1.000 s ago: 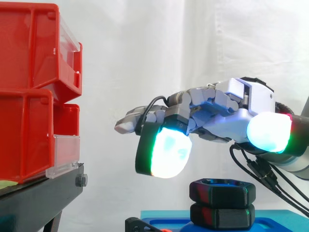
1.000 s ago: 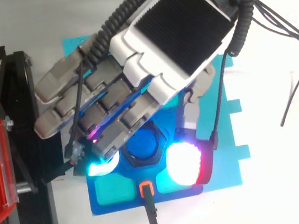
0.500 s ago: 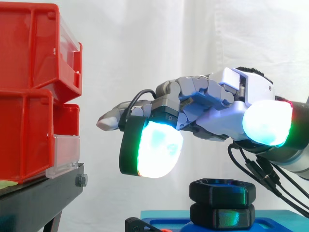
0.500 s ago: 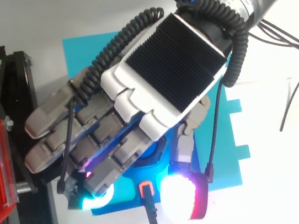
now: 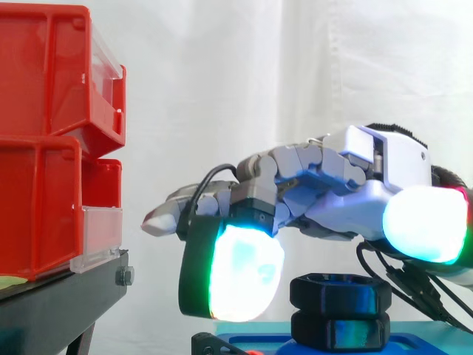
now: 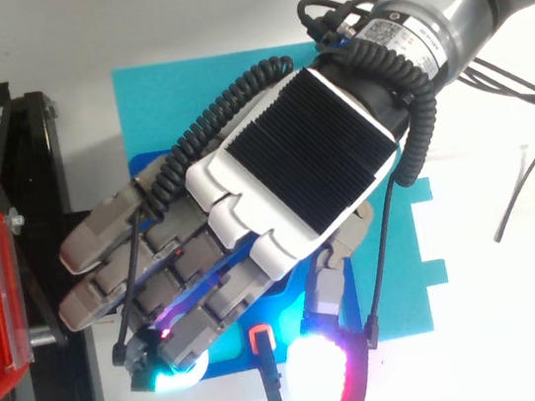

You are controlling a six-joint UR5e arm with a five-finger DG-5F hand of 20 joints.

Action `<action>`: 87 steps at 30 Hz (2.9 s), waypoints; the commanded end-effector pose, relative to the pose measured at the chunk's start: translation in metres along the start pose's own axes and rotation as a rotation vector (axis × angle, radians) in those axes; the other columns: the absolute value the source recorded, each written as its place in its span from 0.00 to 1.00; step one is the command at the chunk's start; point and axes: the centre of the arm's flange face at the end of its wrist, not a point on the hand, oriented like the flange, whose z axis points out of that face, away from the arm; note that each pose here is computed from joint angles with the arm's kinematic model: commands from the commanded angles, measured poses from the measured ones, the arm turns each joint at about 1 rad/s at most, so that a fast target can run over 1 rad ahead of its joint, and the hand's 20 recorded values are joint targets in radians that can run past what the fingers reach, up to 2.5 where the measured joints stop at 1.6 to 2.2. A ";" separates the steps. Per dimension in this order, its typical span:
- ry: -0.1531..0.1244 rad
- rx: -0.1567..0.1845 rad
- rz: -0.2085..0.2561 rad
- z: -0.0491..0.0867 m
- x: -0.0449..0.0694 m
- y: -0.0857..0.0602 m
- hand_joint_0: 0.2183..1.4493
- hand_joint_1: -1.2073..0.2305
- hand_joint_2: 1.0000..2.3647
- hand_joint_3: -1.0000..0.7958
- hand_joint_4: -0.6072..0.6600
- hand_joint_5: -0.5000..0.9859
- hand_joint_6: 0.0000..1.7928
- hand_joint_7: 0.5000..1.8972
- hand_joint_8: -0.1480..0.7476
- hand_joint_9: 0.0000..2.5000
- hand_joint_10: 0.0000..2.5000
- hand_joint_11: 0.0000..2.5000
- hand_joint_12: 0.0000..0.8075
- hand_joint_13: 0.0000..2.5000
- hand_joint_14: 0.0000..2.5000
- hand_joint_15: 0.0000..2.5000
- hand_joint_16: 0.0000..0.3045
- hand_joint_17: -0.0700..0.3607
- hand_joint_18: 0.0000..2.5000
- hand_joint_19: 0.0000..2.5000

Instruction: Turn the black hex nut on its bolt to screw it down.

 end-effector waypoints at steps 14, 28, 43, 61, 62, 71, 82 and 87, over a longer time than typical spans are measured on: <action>-0.004 -0.009 -0.012 -0.013 -0.001 -0.008 0.18 0.64 0.00 0.28 0.57 0.22 0.38 0.36 0.39 0.27 0.00 0.14 0.14 0.16 0.00 0.06 0.04 0.23 0.00 0.15; -0.001 -0.021 -0.028 -0.027 -0.003 -0.015 0.18 0.64 0.00 0.28 0.58 0.22 0.38 0.35 0.39 0.27 0.00 0.14 0.14 0.16 0.00 0.06 0.04 0.23 0.00 0.15; -0.016 -0.044 -0.056 -0.043 -0.013 -0.027 0.18 0.63 0.00 0.28 0.58 0.22 0.38 0.34 0.39 0.27 0.00 0.14 0.13 0.16 0.00 0.06 0.04 0.23 0.00 0.15; -0.024 -0.054 -0.048 -0.033 -0.011 -0.022 0.16 0.64 0.00 0.28 0.59 0.22 0.35 0.37 0.40 0.27 0.00 0.14 0.15 0.16 0.00 0.06 0.05 0.24 0.00 0.15; -0.030 -0.055 -0.053 -0.032 -0.011 -0.022 0.16 0.64 0.00 0.28 0.59 0.22 0.35 0.38 0.40 0.27 0.00 0.14 0.16 0.16 0.00 0.06 0.05 0.24 0.00 0.15; -0.064 -0.071 -0.065 -0.010 -0.012 -0.012 0.13 0.60 0.00 0.28 0.61 0.23 0.33 0.39 0.42 0.28 0.00 0.14 0.18 0.16 0.00 0.05 0.06 0.26 0.00 0.15; -0.057 -0.064 -0.062 -0.007 -0.003 -0.005 0.10 0.52 0.00 0.28 0.62 0.23 0.32 0.39 0.43 0.27 0.00 0.14 0.19 0.16 0.00 0.05 0.07 0.28 0.00 0.14; -0.051 -0.057 -0.055 -0.014 0.004 -0.009 0.10 0.53 0.00 0.28 0.62 0.23 0.32 0.39 0.43 0.27 0.00 0.13 0.19 0.15 0.00 0.06 0.07 0.28 0.00 0.15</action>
